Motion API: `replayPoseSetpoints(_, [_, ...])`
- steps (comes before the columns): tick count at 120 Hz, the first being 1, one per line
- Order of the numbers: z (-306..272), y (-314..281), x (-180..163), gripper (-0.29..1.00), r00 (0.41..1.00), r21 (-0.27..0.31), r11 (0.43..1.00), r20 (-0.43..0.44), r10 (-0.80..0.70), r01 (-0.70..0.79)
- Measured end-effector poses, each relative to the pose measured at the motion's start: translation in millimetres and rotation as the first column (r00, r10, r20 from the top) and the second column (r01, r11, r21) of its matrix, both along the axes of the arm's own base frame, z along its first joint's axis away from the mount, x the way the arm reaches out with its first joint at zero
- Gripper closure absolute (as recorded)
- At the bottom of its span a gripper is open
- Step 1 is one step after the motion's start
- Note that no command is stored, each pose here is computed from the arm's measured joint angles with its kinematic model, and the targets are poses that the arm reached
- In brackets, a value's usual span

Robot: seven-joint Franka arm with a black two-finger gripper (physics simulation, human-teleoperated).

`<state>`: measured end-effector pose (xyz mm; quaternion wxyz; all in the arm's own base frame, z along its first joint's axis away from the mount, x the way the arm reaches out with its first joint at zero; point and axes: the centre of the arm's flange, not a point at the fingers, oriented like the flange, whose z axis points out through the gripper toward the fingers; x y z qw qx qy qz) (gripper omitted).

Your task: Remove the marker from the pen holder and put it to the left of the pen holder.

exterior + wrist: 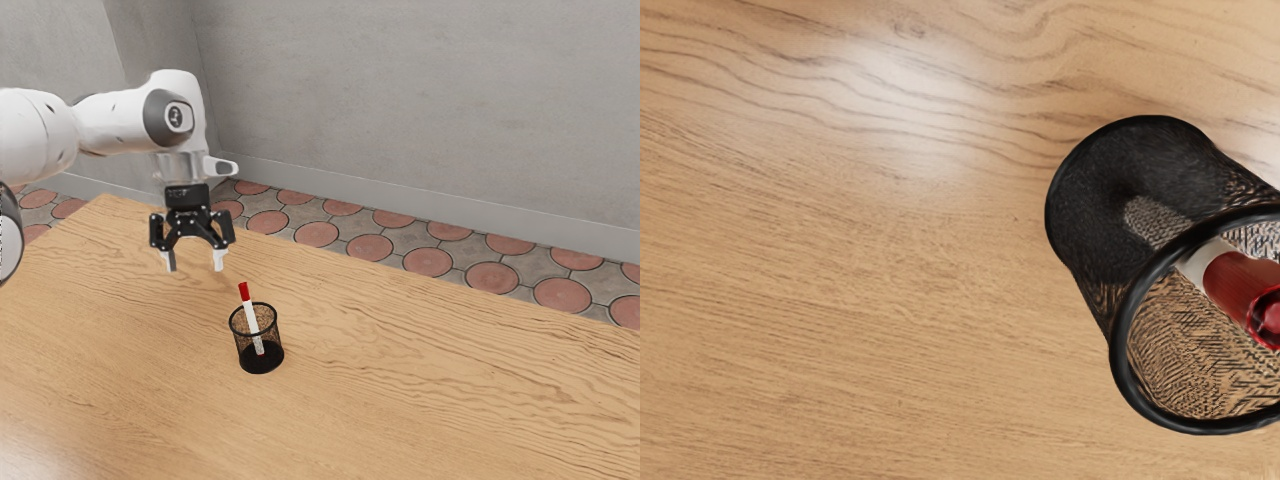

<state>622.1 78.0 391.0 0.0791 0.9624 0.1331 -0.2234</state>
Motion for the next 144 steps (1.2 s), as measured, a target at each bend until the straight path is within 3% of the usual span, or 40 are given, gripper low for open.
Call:
replayPoseSetpoints(25, [-29.3, -53.7, 18.7, 0.00, 1.000, -0.023, 0.999, 0.017, 0.024, -0.023])
replayPoseSetpoints(40, [-48.1, -53.6, 23.9, 0.00, 0.998, -0.016, 0.998, 0.011, 0.064, -0.064])
replayPoseSetpoints(58, [-45.6, -48.6, 29.8, 0.01, 0.993, 0.002, 0.995, 0.066, 0.100, -0.100])
replayPoseSetpoints(101, [-59.9, -60.5, 8.4, 0.05, 0.980, -0.023, 0.984, 0.094, 0.176, -0.174])
replayPoseSetpoints(144, [-53.1, -61.3, 13.6, 0.32, 0.970, -0.028, 0.980, 0.140, 0.200, -0.198])
